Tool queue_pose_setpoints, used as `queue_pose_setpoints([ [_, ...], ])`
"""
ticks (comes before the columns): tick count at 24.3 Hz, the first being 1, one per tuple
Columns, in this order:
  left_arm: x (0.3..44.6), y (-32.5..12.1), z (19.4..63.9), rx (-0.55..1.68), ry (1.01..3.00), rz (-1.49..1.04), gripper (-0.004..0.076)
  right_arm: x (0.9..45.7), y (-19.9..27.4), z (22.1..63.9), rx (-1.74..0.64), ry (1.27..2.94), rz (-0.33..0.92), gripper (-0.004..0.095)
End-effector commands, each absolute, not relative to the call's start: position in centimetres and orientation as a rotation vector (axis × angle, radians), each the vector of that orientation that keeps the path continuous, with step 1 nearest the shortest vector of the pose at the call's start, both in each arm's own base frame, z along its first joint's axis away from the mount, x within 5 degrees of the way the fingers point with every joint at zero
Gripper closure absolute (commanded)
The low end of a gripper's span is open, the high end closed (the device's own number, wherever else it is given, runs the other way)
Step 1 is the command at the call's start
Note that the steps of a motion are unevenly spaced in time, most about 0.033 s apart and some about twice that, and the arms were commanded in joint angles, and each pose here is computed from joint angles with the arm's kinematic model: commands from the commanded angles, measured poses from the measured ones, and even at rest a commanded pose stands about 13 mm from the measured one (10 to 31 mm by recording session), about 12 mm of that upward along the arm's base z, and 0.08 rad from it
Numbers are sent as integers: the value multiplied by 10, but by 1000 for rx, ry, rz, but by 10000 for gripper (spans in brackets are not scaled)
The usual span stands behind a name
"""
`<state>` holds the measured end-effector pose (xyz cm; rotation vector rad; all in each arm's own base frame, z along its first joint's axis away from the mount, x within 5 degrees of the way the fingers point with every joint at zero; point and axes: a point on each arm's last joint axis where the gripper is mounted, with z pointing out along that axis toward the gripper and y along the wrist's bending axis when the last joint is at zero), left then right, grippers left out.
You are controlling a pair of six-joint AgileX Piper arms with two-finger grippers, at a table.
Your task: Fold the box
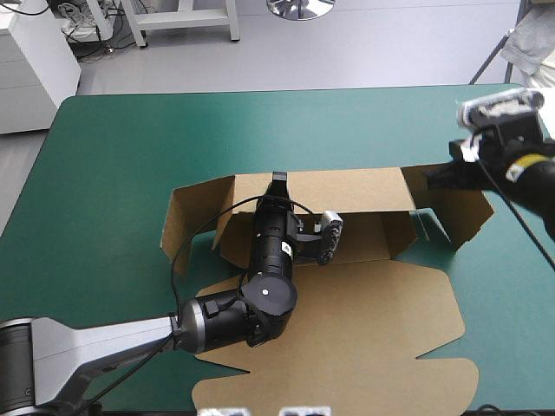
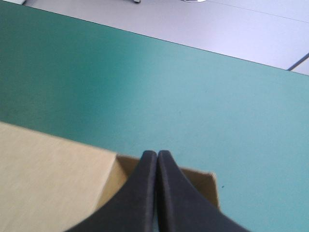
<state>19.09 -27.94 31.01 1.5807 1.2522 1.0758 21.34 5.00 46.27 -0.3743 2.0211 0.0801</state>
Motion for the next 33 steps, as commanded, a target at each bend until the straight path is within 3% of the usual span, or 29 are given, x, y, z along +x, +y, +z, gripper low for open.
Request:
queue_pose_setpoints([
  [1, 189, -274, 336, 1499, 1201, 1087, 734, 272, 54, 488, -393, 2002, -52, 925],
  [4, 189, -274, 336, 1500, 1201, 1084, 733, 331, 65, 473, -415, 2129, -79, 927],
  [10, 188, -274, 335, 1501, 1202, 1081, 733, 370, 65, 433, -409, 2250, -74, 927],
  [15, 188, -275, 335, 1505, 1198, 1073, 733, 375, 31, 405, -319, 2384, -9, 927],
  [22, 188, -276, 335, 1513, 1187, 1056, 733, 370, 7, 375, -298, 2483, 325, 927],
  [33, 210, -261, 335, 1477, 1253, 1108, 733, 341, 4, 367, -363, 2585, 467, 927],
])
